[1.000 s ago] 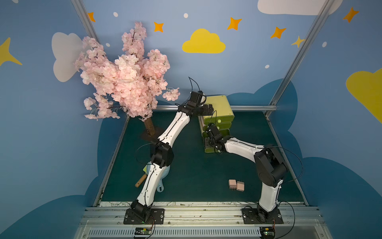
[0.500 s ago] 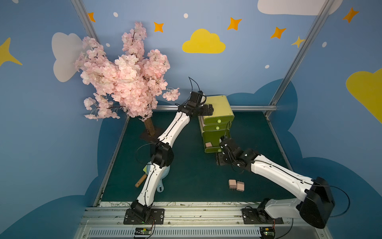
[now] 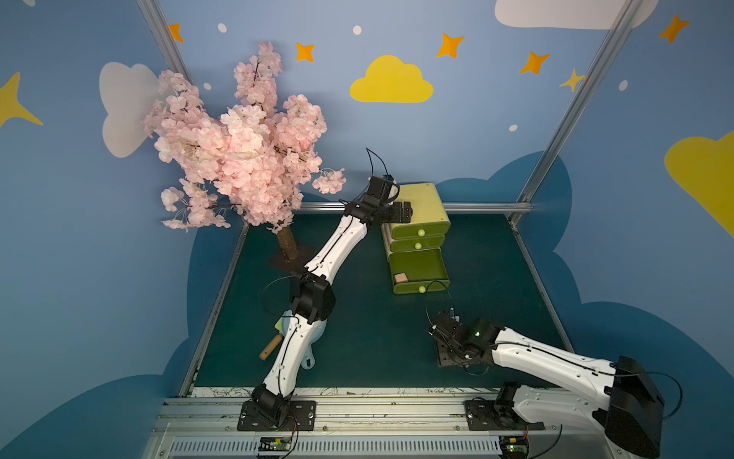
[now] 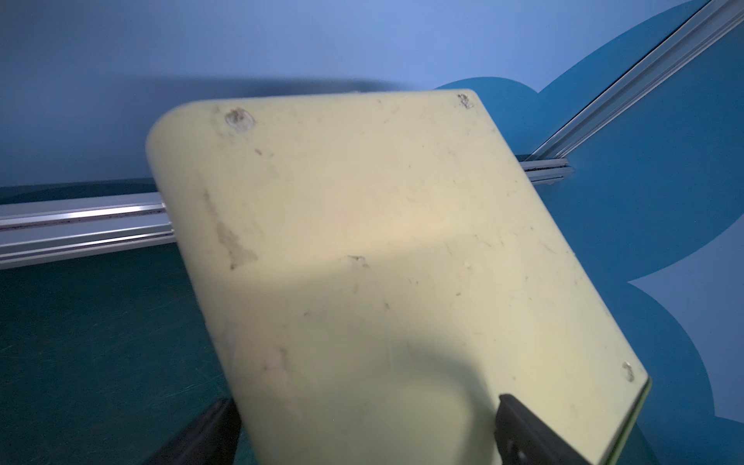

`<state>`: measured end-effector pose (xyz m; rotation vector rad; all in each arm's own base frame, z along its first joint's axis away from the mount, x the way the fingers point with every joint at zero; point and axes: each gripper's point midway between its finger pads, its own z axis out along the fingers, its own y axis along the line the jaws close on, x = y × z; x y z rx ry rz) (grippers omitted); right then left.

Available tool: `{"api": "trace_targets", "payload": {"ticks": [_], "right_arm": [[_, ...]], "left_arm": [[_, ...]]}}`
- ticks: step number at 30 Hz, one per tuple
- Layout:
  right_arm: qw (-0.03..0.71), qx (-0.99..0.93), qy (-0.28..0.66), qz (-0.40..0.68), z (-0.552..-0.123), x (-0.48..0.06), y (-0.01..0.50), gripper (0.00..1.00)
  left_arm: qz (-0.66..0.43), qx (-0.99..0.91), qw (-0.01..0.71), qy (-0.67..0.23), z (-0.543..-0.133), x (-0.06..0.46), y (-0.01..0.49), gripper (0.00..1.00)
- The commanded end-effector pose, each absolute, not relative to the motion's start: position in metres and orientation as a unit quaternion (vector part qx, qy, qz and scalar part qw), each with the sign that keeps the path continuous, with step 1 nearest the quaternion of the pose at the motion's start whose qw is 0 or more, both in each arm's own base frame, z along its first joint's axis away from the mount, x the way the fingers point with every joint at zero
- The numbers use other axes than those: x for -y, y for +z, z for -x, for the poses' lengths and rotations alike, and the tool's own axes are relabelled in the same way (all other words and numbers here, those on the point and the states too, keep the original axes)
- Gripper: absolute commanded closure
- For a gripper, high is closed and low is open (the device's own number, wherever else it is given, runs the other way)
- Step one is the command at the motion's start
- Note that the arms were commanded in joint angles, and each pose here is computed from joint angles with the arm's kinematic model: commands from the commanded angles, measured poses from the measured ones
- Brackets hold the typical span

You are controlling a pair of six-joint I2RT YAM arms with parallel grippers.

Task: Place the plugs into the drawer by color
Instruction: Pick up the plug from the center of the board.

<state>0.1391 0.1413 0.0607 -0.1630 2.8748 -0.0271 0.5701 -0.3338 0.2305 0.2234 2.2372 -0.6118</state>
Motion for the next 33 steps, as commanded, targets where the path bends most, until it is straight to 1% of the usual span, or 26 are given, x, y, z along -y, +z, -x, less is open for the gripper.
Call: {"api": "trace_targets", "payload": {"ticks": [1,9,13,20,21,23,25,27,33], "right_arm": [[0.130,-0.990,-0.031,0.042,-0.141,-0.137,0.056,0.40],[0.121,-0.991,-0.039,0.039,-0.146,-0.142,0.038,0.41],[0.130,-0.990,-0.039,0.036,-0.154,-0.147,0.034,0.41],[0.122,-0.990,-0.053,0.052,-0.169,-0.153,0.027,0.42],[0.122,-0.990,-0.055,0.055,-0.172,-0.154,0.027,0.43],[0.127,-0.989,-0.055,0.060,-0.177,-0.158,0.030,0.52],[0.141,-0.986,-0.049,0.068,-0.189,-0.163,0.039,0.62],[0.164,-0.983,-0.043,0.074,-0.209,-0.167,0.055,0.67],[0.252,-0.962,-0.008,0.102,-0.305,-0.197,0.112,0.69]], "left_arm": [[-0.098,-0.900,0.366,-0.217,-0.558,0.327,0.215,0.01],[-0.100,-0.900,0.366,-0.216,-0.557,0.329,0.215,0.00],[-0.101,-0.900,0.365,-0.214,-0.557,0.329,0.213,0.00],[-0.101,-0.901,0.365,-0.209,-0.557,0.329,0.211,0.00],[-0.101,-0.902,0.365,-0.209,-0.557,0.329,0.211,0.00],[-0.101,-0.902,0.364,-0.208,-0.557,0.329,0.210,0.00],[-0.102,-0.902,0.363,-0.209,-0.557,0.330,0.208,0.00],[-0.101,-0.903,0.362,-0.209,-0.557,0.330,0.207,0.00],[-0.099,-0.906,0.358,-0.205,-0.558,0.329,0.201,0.00]]}}
